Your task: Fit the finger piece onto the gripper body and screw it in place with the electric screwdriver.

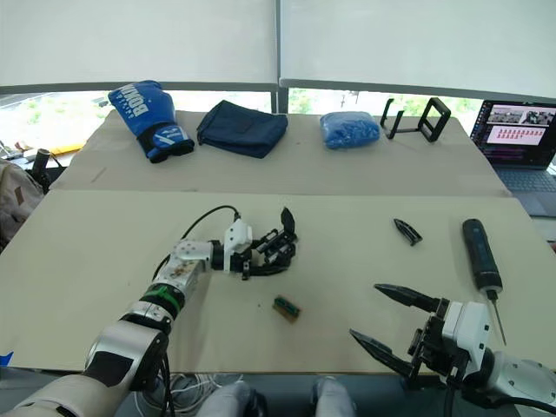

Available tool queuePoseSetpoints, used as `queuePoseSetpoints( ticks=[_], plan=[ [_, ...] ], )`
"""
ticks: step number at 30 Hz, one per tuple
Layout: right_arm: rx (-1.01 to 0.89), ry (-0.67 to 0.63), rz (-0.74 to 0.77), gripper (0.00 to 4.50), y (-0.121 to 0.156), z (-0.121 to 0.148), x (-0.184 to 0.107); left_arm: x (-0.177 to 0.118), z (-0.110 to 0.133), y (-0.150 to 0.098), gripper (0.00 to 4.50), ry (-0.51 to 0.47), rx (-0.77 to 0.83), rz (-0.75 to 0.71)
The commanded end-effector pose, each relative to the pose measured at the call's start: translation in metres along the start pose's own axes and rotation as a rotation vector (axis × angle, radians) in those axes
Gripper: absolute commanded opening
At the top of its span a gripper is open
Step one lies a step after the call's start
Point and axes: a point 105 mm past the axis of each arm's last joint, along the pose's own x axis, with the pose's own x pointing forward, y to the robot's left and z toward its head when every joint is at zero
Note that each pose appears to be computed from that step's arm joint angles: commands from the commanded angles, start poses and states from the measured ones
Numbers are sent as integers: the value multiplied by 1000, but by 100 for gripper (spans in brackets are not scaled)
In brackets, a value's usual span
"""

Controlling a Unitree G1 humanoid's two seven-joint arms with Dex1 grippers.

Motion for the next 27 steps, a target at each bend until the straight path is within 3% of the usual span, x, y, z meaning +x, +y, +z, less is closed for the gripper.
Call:
queuePoseSetpoints(
  ticks=[1, 11, 18, 27],
  plan=[
    [-37, -26, 2, 450, -1, 6, 0, 3, 45, 9, 232, -106, 101, 79],
    [-28, -40, 15, 450, -1, 0, 6, -3, 35, -26, 232, -29, 49, 300],
    [-36, -48, 16, 450, -2, 0, 10, 8, 26, -34, 232, -25, 32, 423],
    [-45, -49, -3, 450, -3, 1, 11, 20, 12, -35, 232, -1, -39, 454]
  ],
)
